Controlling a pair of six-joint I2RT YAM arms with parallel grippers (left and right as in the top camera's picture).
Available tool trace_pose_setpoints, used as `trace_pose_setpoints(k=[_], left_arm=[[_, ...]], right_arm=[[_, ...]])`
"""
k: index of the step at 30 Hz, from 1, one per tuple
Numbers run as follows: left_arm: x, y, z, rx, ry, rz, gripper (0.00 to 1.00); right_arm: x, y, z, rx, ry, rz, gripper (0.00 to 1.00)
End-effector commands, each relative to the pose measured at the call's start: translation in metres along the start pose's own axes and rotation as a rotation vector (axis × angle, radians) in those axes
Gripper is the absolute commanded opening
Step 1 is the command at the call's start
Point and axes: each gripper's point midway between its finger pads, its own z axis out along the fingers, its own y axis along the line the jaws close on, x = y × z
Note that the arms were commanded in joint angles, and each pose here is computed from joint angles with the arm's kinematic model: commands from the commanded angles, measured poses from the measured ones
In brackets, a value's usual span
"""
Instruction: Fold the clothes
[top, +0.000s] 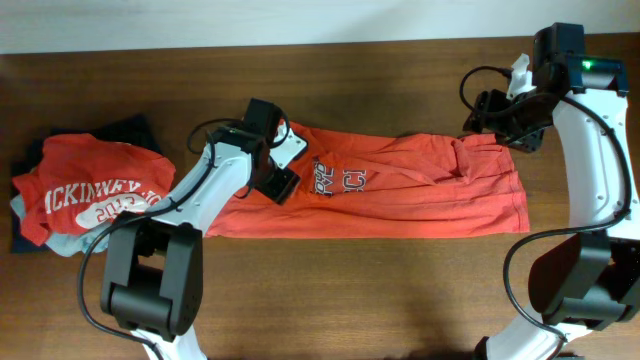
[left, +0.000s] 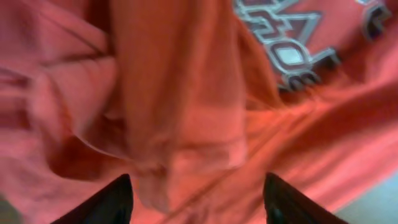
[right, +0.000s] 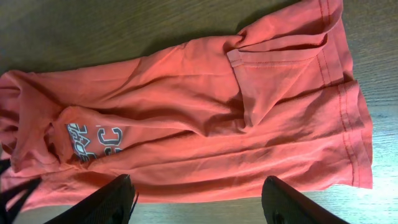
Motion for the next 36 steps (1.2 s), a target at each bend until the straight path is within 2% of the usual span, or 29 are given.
trace_pose_setpoints(k=[1, 8, 10, 17, 27, 35, 36], left_arm=[[-0.005, 0.011, 0.002, -0.059, -0.015, 0.018, 0.61], [-0.007, -0.002, 0.003, 0.014, -0.029, 0.018, 0.08], [-0.005, -0.008, 0.001, 0.047, -0.019, -0.005, 0.00], [-0.020, -0.051, -0.028, 0.292, -0.056, -0.021, 0.01], [-0.023, -0.098, -0.025, 0.324, -0.030, 0.097, 0.01], [-0.021, -0.128, -0.022, 0.290, 0.005, 0.193, 0.01], [-0.020, -0.129, -0.021, 0.275, 0.013, 0.198, 0.08]], right_arm=[[0.000, 0.007, -0.013, -0.013, -0.031, -0.031, 0.71], [0.000, 0.007, -0.013, -0.013, -0.031, -0.034, 0.71], [0.000, 0.007, -0.013, -0.013, -0.031, -0.034, 0.71], [0.000, 0.007, -0.013, -0.013, -0.032, -0.034, 0.71], [0.000, 0.007, -0.013, -0.013, -0.032, -0.034, 0.71], [0.000, 0.007, -0.013, -0.013, -0.031, -0.034, 0.71], [0.000, 0.007, -0.013, -0.013, -0.031, -0.034, 0.71]])
